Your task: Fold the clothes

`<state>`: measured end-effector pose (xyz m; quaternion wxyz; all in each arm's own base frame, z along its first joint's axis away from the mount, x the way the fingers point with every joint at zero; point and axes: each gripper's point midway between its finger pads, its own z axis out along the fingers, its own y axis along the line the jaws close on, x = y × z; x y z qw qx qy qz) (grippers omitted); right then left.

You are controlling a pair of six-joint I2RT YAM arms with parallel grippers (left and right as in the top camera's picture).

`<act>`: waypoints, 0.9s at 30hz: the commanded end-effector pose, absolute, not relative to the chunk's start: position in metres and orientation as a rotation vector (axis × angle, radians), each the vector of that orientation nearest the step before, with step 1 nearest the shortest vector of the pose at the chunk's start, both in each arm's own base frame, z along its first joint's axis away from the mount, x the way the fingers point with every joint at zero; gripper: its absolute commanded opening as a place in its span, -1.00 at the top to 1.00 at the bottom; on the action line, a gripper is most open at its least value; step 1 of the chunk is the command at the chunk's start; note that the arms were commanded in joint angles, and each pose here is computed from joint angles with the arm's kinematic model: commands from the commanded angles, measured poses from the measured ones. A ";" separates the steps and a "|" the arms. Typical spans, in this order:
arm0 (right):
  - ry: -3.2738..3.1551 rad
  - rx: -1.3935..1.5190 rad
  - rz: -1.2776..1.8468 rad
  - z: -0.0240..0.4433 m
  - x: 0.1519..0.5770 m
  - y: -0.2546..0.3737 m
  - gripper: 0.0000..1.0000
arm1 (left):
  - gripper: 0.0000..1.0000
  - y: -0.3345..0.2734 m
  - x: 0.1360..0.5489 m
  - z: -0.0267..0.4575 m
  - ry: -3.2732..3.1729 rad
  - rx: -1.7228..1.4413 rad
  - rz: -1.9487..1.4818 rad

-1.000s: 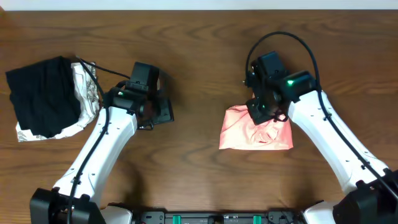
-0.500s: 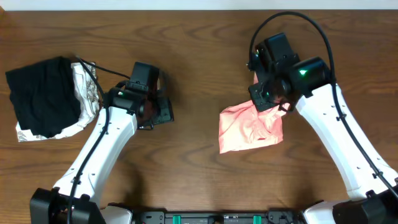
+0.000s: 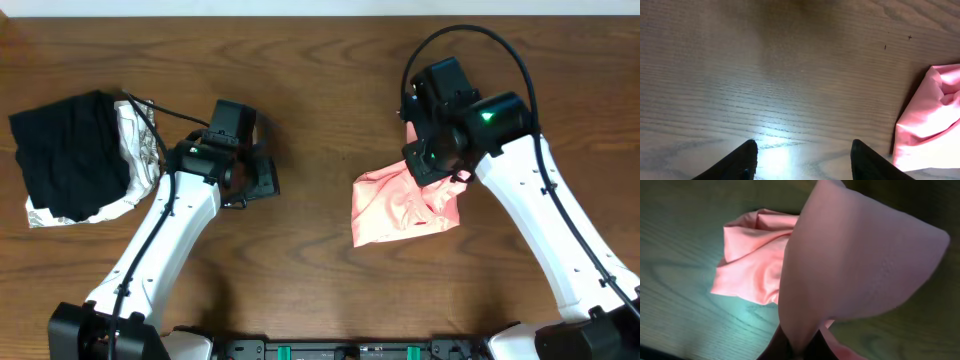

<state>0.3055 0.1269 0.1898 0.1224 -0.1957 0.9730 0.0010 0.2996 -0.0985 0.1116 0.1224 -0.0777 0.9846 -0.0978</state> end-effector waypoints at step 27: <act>2.958 -0.861 0.026 0.139 0.284 0.178 0.53 | -0.21 -0.095 0.299 0.108 2.882 -0.223 -0.263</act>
